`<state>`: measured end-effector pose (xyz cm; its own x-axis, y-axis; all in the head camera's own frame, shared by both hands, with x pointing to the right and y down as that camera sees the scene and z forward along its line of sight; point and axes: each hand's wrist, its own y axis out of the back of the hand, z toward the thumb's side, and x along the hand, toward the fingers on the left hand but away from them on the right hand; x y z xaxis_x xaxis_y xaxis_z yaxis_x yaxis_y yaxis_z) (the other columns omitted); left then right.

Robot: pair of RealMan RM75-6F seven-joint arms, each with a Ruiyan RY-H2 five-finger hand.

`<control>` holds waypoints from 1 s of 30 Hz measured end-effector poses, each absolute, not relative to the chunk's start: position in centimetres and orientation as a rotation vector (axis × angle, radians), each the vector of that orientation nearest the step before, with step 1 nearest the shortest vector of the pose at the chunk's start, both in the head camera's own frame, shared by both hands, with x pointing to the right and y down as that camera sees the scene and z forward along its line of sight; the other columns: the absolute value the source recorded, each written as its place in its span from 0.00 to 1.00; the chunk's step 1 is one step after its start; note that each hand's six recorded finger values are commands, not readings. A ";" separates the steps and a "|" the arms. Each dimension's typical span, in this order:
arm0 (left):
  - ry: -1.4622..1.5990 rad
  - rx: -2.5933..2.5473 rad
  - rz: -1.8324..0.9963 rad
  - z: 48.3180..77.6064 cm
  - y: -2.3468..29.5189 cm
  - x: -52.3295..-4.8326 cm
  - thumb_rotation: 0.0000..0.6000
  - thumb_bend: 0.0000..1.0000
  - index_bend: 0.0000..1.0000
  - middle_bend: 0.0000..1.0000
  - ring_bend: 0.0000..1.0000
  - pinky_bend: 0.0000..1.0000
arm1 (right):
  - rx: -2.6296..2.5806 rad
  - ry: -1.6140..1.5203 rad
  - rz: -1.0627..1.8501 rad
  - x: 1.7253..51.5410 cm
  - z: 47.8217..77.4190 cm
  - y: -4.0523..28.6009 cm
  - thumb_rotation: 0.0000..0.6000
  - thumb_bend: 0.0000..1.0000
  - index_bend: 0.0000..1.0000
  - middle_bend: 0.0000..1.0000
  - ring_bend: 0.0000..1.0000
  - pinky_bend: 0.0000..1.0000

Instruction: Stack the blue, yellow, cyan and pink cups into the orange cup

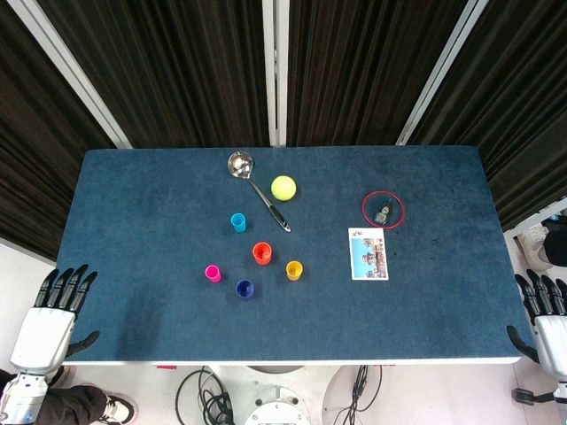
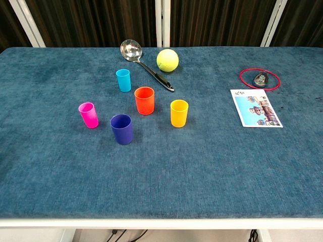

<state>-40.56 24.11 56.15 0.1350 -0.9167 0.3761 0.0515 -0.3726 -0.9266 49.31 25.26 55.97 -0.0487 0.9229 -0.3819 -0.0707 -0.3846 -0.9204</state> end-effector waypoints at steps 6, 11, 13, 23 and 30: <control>0.888 -1.543 -1.400 56.3 23.9 -40.5 1.00 0.00 0.04 0.00 0.00 0.00 | -1.422 -0.947 1.548 49.0 56.2 24.8 1.00 0.24 0.00 0.00 0.00 0.00; 0.885 -1.576 -1.365 56.2 23.8 -39.8 1.00 0.01 0.04 0.00 0.00 0.00 | -1.438 -0.964 1.544 49.2 55.9 24.8 1.00 0.24 0.00 0.00 0.00 0.00; 0.883 -1.591 -1.335 56.1 23.6 -39.3 1.00 0.03 0.04 0.00 0.00 0.00 | -1.441 -0.980 1.539 49.3 55.7 24.7 1.00 0.25 0.00 0.00 0.00 0.00; 0.748 -1.741 -1.115 55.8 22.3 -33.6 1.00 0.06 0.05 0.04 0.01 0.00 | -1.454 -1.007 1.530 49.2 55.6 24.3 1.00 0.26 0.00 0.00 0.00 0.00; 0.583 -1.832 -1.015 57.0 21.8 -28.0 1.00 0.08 0.09 0.12 0.09 0.00 | -1.465 -1.002 1.539 49.1 55.9 24.3 1.00 0.27 0.00 0.00 0.00 0.00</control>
